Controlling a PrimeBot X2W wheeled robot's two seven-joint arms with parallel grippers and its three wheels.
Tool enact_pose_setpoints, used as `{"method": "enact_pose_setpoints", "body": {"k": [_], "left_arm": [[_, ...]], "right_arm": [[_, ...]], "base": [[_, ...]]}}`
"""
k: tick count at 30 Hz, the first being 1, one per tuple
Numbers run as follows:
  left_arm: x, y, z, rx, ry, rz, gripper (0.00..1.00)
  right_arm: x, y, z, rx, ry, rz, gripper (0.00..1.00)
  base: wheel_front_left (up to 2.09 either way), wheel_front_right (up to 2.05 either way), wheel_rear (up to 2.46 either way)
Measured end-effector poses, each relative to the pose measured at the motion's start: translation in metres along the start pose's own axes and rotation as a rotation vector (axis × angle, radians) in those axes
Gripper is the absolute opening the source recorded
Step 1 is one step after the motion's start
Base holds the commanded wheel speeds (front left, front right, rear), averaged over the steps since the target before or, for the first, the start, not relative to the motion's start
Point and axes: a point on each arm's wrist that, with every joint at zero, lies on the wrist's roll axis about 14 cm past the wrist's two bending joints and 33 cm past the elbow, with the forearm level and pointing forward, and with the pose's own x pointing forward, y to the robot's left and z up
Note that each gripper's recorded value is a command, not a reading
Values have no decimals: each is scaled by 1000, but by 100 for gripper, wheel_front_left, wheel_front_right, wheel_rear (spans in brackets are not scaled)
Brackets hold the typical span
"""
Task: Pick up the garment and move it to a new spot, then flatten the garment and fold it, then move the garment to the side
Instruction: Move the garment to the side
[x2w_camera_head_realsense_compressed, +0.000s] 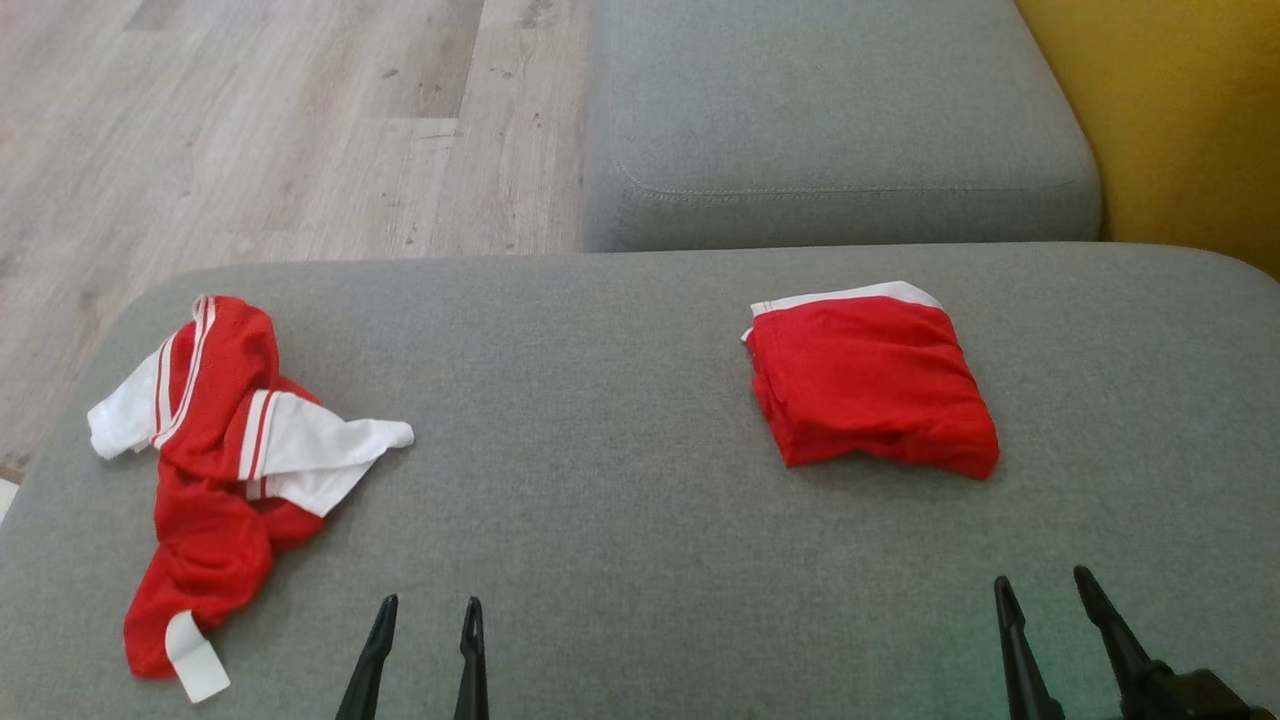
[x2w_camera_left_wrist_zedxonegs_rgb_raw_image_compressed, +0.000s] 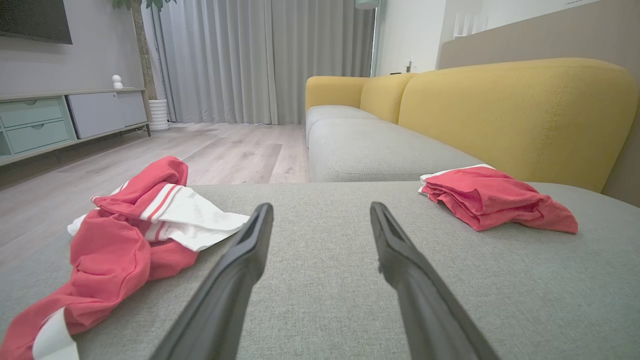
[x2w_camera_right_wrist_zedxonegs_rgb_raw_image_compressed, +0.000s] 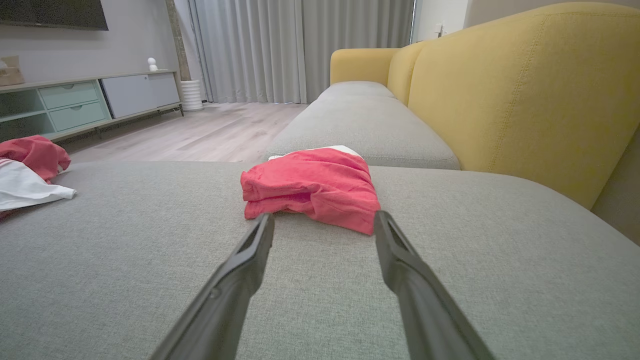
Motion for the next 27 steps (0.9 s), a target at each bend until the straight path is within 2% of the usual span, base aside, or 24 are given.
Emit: {"method": "enact_pose_setpoints", "body": {"k": [19, 27], "left_arm": [[5, -5, -4, -20, 25, 3, 100], [23, -14, 2, -14, 14, -17, 100]], "right_arm": [[3, 0, -15, -6, 58, 17, 100], [37, -12, -9, -57, 53, 38, 100]], "base": [[0, 0, 0], [0, 0, 0]]}}
